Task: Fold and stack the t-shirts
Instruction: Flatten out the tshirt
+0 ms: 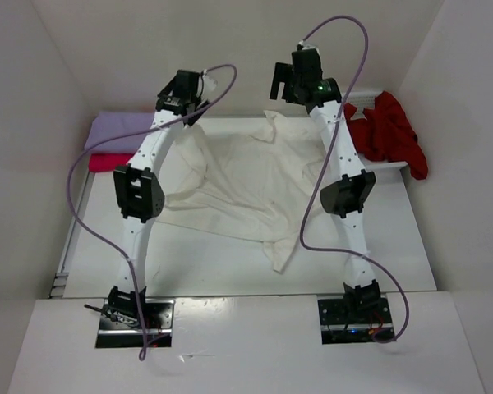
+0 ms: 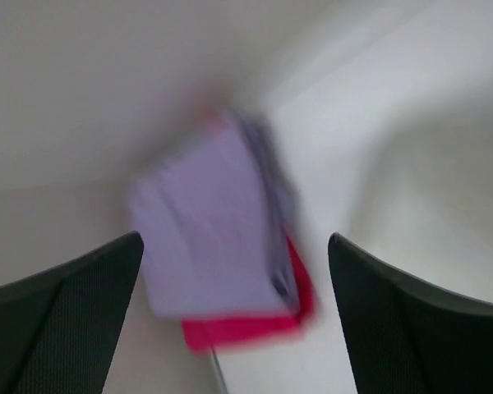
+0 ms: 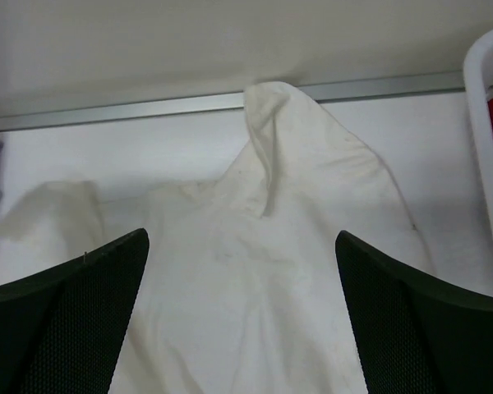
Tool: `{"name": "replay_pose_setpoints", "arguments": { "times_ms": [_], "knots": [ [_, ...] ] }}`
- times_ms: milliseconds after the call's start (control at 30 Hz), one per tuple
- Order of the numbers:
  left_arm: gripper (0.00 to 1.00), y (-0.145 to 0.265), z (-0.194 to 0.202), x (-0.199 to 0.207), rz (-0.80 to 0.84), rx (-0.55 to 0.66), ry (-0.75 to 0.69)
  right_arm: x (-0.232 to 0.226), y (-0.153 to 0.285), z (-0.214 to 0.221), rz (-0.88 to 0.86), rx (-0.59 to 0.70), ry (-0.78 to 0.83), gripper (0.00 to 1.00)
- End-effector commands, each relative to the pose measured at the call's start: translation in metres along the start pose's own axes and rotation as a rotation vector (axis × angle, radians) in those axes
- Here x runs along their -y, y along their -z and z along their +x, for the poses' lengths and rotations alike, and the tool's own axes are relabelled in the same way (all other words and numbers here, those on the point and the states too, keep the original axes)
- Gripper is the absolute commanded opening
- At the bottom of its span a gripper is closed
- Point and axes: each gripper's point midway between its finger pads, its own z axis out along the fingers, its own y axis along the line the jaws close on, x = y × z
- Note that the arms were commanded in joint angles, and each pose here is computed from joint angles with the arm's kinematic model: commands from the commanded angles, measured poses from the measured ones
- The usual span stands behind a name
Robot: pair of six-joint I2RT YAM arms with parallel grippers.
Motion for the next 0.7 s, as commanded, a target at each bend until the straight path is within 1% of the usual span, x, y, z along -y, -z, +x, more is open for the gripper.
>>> {"name": "replay_pose_setpoints", "arguments": {
  "times_ms": [0, 33, 67, 100, 133, 167, 200, 233, 267, 300, 333, 367, 400, 433, 467, 500, 533, 567, 600, 633, 667],
  "knots": [
    [1.00, 0.063, -0.018, -0.060, -0.066, 0.061, 0.162, -0.002, 0.104, -0.068, -0.033, 0.149, -0.018, 0.99],
    [1.00, 0.074, -0.017, -0.069, -0.055, 0.078, 0.196, 0.004, 0.114, -0.060, -0.009, 0.116, -0.012, 0.99],
    [1.00, 0.070, -0.006, -0.061, 0.053, 0.083, 0.212, 0.006, 0.123, -0.050, 0.019, 0.084, 0.002, 0.99],
    [1.00, 0.079, 0.010, -0.054, 0.135, 0.055, 0.205, 0.015, 0.137, -0.022, 0.053, -0.006, 0.018, 0.99],
    [1.00, 0.083, 0.028, -0.041, 0.220, 0.016, 0.200, 0.017, 0.144, -0.004, 0.073, -0.055, 0.038, 0.99],
    [1.00, 0.107, 0.032, -0.049, 0.283, 0.065, 0.213, 0.023, 0.155, 0.031, 0.123, -0.131, 0.032, 0.99],
    [1.00, 0.115, 0.047, -0.042, 0.324, 0.041, 0.203, 0.028, 0.163, 0.050, 0.150, -0.169, 0.027, 0.99],
    [1.00, 0.096, 0.082, 0.001, 0.400, -0.040, 0.175, 0.028, 0.167, 0.061, 0.154, -0.160, 0.007, 0.99],
    [1.00, 0.101, 0.103, 0.004, 0.381, -0.055, 0.132, 0.026, 0.173, 0.076, 0.141, -0.171, -0.015, 0.99],
    [1.00, 0.135, 0.107, -0.012, 0.313, -0.001, 0.116, 0.034, 0.170, 0.126, 0.161, -0.261, -0.049, 0.99],
    [1.00, 0.130, 0.144, 0.022, 0.350, -0.067, 0.082, 0.028, 0.192, 0.113, 0.089, -0.175, -0.124, 0.99],
    [1.00, 0.138, 0.157, 0.027, 0.353, -0.088, 0.068, 0.029, 0.197, 0.125, 0.067, -0.181, -0.161, 0.98],
    [1.00, 0.152, 0.168, 0.030, 0.354, -0.103, 0.064, 0.036, 0.206, 0.155, 0.064, -0.223, -0.221, 0.95],
    [1.00, 0.157, 0.184, 0.044, 0.390, -0.146, 0.054, 0.036, 0.205, 0.167, 0.062, -0.228, -0.244, 0.90],
    [1.00, 0.157, 0.199, 0.052, 0.408, -0.180, 0.057, 0.046, 0.203, 0.203, 0.095, -0.305, -0.253, 0.88],
    [1.00, 0.156, 0.225, 0.075, 0.455, -0.234, 0.065, 0.044, 0.203, 0.217, 0.089, -0.338, -0.304, 0.85],
    [1.00, 0.155, 0.235, 0.087, 0.475, -0.258, 0.060, 0.044, 0.200, 0.231, 0.088, -0.369, -0.325, 0.72],
    [1.00, 0.154, 0.243, 0.096, 0.483, -0.280, 0.087, 0.050, 0.200, 0.258, 0.107, -0.423, -0.340, 0.64],
    [1.00, 0.152, 0.264, 0.111, 0.503, -0.338, 0.096, 0.049, 0.200, 0.272, 0.099, -0.462, -0.362, 0.55],
    [1.00, 0.146, 0.270, 0.115, 0.500, -0.350, 0.117, 0.050, 0.202, 0.279, 0.110, -0.463, -0.400, 0.46],
    [1.00, 0.141, 0.280, 0.126, 0.526, -0.380, 0.140, 0.056, 0.203, 0.298, 0.125, -0.497, -0.414, 0.32]
  ]
}}
